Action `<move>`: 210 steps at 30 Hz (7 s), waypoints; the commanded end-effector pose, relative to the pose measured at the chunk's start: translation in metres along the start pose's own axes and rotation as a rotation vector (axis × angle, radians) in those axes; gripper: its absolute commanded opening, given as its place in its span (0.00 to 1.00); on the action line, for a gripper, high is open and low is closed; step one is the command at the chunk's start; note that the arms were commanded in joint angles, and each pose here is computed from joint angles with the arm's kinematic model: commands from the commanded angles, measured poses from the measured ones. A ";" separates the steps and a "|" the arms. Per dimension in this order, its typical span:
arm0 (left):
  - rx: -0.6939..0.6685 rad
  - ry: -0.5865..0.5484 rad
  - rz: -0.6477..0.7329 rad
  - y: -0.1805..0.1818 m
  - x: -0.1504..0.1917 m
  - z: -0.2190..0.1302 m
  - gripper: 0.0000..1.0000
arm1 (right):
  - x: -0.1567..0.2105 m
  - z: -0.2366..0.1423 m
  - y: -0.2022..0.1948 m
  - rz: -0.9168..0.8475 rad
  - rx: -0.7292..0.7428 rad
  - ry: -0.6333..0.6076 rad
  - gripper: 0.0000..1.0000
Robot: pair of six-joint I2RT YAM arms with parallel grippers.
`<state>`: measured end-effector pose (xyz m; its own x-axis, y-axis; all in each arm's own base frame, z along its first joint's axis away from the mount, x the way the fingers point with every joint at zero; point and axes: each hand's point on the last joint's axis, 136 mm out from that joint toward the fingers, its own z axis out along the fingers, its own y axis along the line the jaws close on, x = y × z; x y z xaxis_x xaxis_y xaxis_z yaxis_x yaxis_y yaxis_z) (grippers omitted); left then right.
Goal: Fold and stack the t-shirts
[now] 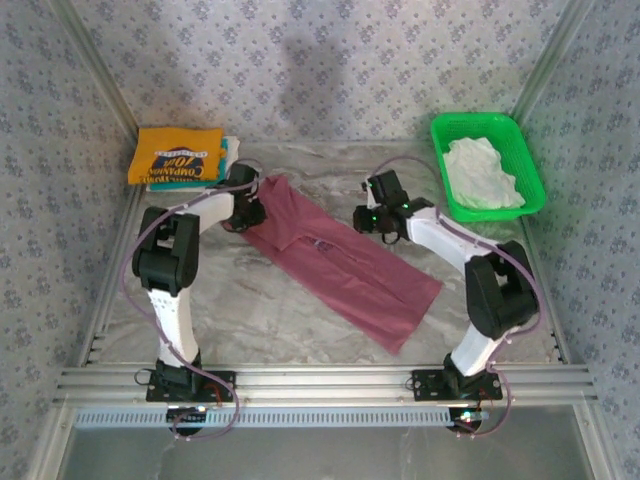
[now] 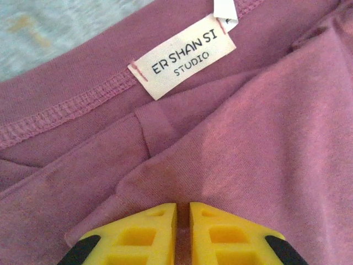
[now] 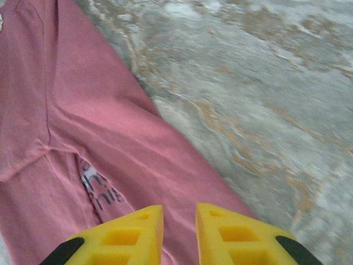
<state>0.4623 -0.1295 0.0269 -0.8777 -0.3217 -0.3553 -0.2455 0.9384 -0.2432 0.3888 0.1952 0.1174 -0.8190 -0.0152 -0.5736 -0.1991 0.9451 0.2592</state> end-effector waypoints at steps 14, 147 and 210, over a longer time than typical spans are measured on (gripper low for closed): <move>0.199 -0.021 0.091 -0.106 -0.099 0.050 0.13 | 0.041 -0.032 -0.036 0.136 0.023 -0.152 0.27; 0.306 -0.292 0.102 -0.055 0.024 -0.129 0.36 | -0.110 0.030 0.047 0.147 -0.171 0.007 0.29; 0.355 0.277 0.177 -0.028 0.262 -0.081 0.13 | 0.158 -0.032 -0.003 0.195 -0.154 0.181 0.50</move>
<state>0.2109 -0.2340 0.0191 -0.9814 -0.0671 -0.1800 0.0377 0.8515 -0.5229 0.2588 0.1854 0.0610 -0.8972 0.0767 -0.4349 -0.1508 0.8723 0.4651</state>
